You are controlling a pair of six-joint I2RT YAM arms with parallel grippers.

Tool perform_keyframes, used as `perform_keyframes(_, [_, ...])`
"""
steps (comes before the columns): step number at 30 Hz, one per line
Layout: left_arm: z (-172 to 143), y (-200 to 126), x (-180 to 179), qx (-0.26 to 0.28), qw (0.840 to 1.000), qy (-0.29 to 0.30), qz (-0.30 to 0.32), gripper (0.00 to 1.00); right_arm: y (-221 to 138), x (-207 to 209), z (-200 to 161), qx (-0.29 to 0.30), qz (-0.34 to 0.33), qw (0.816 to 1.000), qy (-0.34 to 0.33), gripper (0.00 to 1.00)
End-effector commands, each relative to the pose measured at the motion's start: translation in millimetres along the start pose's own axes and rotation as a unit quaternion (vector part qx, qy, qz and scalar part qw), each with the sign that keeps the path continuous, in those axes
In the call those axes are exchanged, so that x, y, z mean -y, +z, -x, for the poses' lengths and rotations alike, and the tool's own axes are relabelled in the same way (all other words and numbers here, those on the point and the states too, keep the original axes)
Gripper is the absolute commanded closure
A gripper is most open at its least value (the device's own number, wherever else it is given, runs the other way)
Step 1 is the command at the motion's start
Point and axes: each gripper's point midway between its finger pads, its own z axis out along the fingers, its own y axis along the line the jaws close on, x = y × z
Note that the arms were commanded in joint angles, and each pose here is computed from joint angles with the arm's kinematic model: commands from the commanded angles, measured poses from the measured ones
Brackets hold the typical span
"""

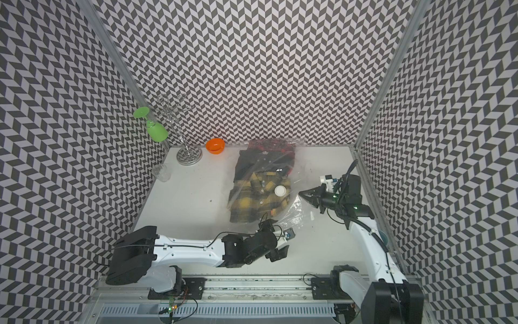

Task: Place the folded shirt into the vacuum bag
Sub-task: Close the vacuum bag at the center of the board.

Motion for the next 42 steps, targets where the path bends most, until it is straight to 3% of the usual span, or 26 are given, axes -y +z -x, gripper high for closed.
perform_keyframes(1, [5, -2, -23, 0.001, 0.994, 0.024, 0.109, 0.03, -4, -29, 9, 0.016, 0.035, 0.998, -0.053, 1.00])
perform_keyframes(12, [22, -22, -49, 0.058, 0.988, 0.000, 0.143, 0.30, -2, -31, 15, 0.018, 0.038, 0.998, -0.052, 0.97])
perform_keyframes(15, [22, -21, -56, 0.061, 0.989, -0.004, 0.138, 0.49, -2, -34, 16, 0.019, 0.040, 0.998, -0.055, 0.95])
perform_keyframes(21, [23, -25, -88, 0.080, 0.988, -0.051, 0.119, 1.00, 0, -42, 21, 0.016, 0.043, 0.997, -0.061, 0.88])
perform_keyframes(23, [25, -25, -97, 0.090, 0.988, -0.064, 0.109, 1.00, 0, -45, 24, 0.016, 0.045, 0.997, -0.065, 0.82])
perform_keyframes(27, [27, -25, -117, 0.107, 0.986, -0.098, 0.087, 1.00, 2, -53, 29, 0.012, 0.050, 0.996, -0.071, 0.57])
perform_keyframes(29, [29, -25, -129, 0.114, 0.983, -0.121, 0.078, 1.00, 3, -56, 32, 0.011, 0.049, 0.996, -0.074, 0.50])
perform_keyframes(36, [10, -9, -164, 0.107, 0.970, -0.210, 0.050, 1.00, 2, -55, 53, 0.041, -0.006, 0.995, -0.096, 0.38])
perform_keyframes(42, [0, 3, -180, 0.098, 0.960, -0.260, 0.040, 1.00, -3, -44, 73, 0.088, -0.069, 0.988, -0.107, 0.37])
